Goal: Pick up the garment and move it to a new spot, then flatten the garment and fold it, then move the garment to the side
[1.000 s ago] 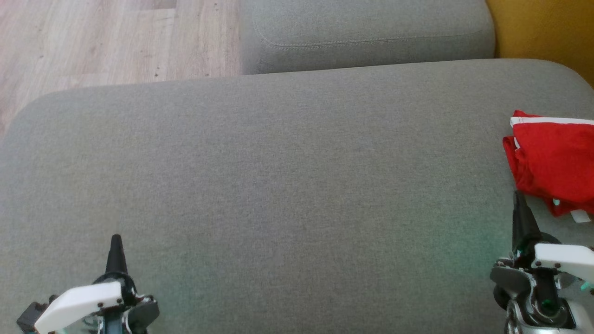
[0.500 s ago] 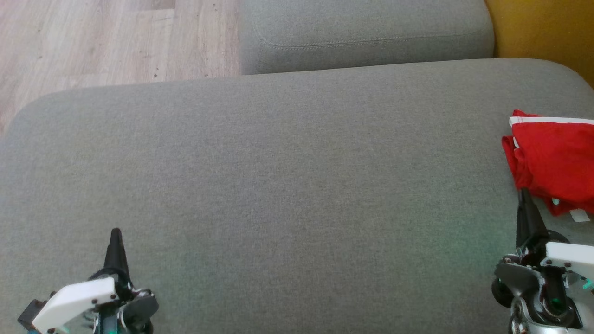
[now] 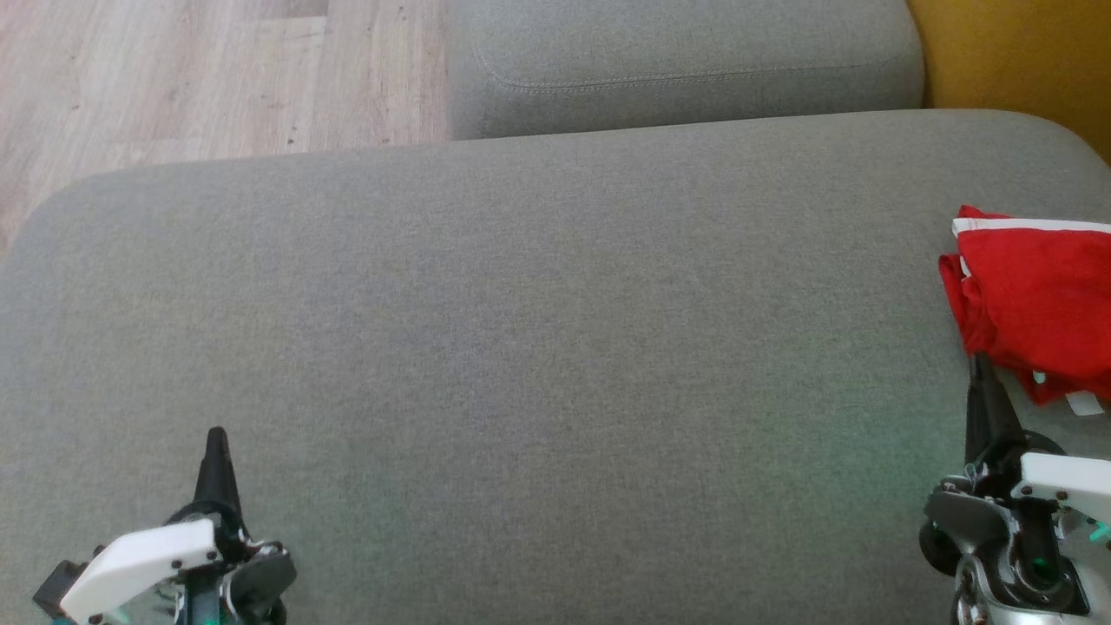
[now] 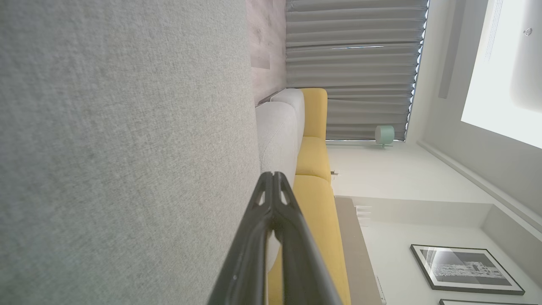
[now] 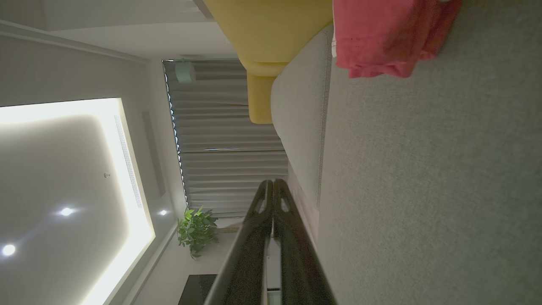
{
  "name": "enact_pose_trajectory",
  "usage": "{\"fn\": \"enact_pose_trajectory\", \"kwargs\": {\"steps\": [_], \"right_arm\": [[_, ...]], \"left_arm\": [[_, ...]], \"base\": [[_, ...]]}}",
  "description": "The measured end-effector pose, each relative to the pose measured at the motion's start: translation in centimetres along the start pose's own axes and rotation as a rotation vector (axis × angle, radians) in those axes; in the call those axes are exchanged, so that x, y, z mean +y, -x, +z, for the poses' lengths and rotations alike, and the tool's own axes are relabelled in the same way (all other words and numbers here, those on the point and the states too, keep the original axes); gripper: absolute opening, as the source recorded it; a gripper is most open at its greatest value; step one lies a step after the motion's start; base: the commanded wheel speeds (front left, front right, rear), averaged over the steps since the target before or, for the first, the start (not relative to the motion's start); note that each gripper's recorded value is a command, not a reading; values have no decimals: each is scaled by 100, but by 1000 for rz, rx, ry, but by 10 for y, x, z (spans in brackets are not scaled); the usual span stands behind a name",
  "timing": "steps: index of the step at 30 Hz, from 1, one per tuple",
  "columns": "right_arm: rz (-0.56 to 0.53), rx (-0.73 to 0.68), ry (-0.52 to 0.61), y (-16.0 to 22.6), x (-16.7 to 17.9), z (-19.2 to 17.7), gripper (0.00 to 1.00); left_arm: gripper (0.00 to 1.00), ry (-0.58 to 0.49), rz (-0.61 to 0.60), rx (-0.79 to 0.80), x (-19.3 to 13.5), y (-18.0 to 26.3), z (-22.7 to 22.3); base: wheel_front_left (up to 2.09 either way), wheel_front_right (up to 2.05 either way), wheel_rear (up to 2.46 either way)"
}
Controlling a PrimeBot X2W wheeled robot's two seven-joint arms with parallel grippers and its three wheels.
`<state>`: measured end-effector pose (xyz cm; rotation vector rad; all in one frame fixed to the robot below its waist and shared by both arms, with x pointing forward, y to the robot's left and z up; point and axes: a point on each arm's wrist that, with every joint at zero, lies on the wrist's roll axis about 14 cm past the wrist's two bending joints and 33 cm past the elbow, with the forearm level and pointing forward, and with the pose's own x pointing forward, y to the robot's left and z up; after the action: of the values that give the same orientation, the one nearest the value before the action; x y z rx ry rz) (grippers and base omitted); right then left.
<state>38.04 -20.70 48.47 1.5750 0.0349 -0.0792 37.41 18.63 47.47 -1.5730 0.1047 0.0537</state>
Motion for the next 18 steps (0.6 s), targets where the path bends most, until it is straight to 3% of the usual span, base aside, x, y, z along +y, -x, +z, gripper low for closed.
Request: {"fn": "enact_pose_trajectory", "kwargs": {"steps": [18], "right_arm": [[0, 0, 0, 0, 0, 0, 0]], "left_arm": [[0, 0, 0, 0, 0, 0, 0]], "base": [[0, 0, 0]]}}
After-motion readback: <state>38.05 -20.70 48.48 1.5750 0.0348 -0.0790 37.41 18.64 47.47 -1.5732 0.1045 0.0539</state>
